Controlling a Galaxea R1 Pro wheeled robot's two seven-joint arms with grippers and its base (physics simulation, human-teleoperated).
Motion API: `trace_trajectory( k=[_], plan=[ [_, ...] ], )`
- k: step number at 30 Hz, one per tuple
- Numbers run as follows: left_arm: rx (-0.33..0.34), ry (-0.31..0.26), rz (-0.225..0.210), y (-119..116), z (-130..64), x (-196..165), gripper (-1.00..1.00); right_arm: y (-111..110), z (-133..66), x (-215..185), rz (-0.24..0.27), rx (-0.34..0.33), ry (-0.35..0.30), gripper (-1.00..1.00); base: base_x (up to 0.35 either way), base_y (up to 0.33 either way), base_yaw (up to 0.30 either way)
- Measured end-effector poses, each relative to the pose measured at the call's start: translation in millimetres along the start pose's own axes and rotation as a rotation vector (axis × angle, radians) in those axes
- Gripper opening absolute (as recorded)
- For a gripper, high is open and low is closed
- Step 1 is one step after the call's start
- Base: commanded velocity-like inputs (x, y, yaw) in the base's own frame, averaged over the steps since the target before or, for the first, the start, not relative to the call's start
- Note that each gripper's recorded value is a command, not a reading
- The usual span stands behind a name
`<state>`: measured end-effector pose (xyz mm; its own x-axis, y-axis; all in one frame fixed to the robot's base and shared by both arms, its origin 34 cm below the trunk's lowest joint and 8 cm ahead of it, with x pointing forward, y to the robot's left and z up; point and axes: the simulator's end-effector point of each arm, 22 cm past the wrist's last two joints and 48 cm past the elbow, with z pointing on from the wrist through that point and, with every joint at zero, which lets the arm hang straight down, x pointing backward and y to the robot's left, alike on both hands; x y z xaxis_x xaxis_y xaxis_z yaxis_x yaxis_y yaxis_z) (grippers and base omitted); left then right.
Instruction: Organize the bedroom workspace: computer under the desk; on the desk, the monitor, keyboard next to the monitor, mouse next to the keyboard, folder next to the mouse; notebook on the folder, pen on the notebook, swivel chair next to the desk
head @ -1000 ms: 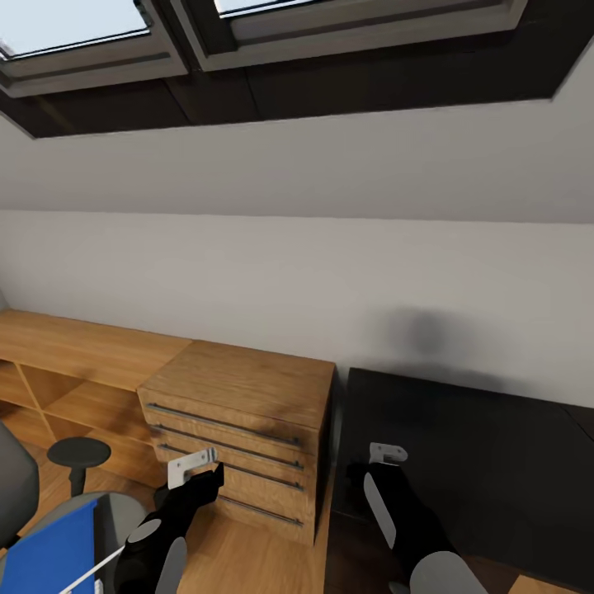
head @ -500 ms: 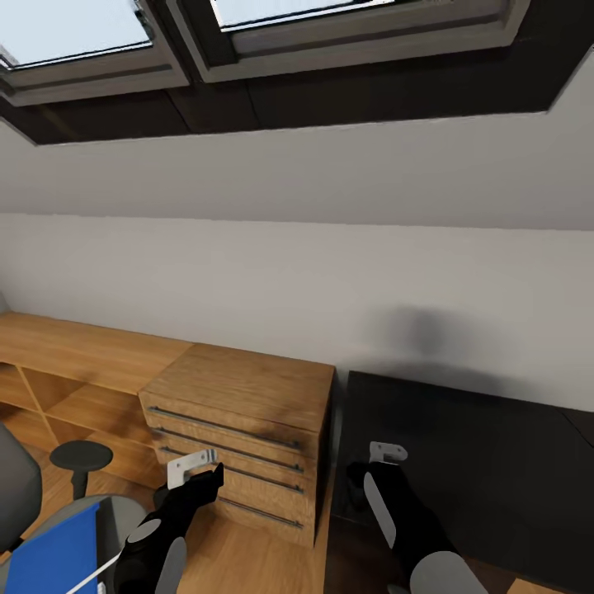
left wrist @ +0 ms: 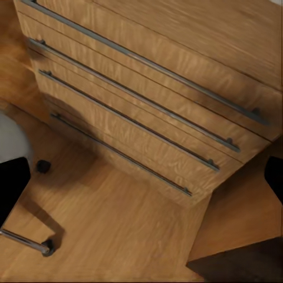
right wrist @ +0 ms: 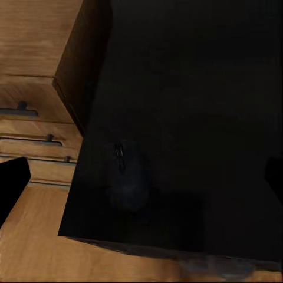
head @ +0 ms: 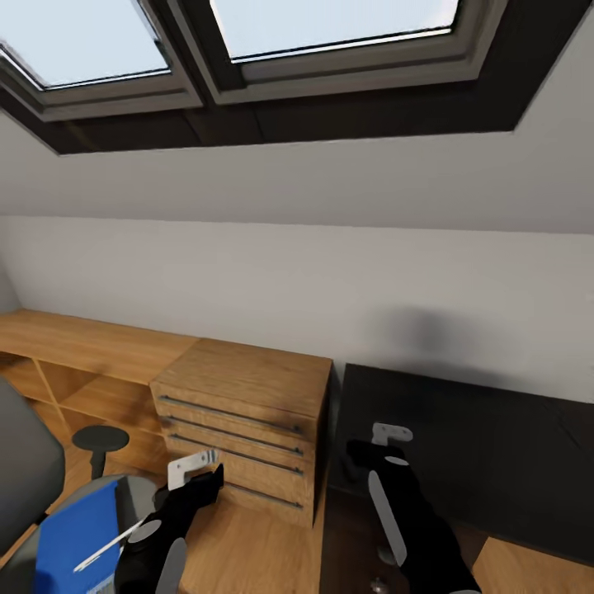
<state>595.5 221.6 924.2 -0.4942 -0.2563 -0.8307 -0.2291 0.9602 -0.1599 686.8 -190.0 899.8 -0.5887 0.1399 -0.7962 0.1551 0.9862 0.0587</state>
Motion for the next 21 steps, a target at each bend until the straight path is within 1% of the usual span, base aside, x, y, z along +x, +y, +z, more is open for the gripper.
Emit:
trace_trajectory(
  k=[3,10,17,19,21],
  plan=[
    [0.001,0.001,0.0,-1,-2.3,-2,1.0,2,-3.0,-3,-0.002,-0.003,-0.001,1.0,-0.342,0.0,0.0],
    [0.0,0.028,0.008,-2,-4.5,3,1.0,3,-9.2,-9,-0.003,-0.004,-0.006,1.0,-0.343,0.0,0.0],
    [0.002,0.035,0.01,-4,-9.4,1,1.0,3,-15.1,-15,-0.002,-0.004,-0.008,1.0,-0.34,0.0,0.0],
    [0.002,0.037,0.01,-4,-10.8,0,1.0,3,-16.9,-16,-0.002,-0.004,-0.008,1.0,-0.229,0.0,0.0],
    [-0.002,0.046,0.011,-3,-11.5,2,1.0,3,-18.7,-17,-0.002,-0.003,-0.008,1.0,-0.066,0.0,0.0]
  ],
)
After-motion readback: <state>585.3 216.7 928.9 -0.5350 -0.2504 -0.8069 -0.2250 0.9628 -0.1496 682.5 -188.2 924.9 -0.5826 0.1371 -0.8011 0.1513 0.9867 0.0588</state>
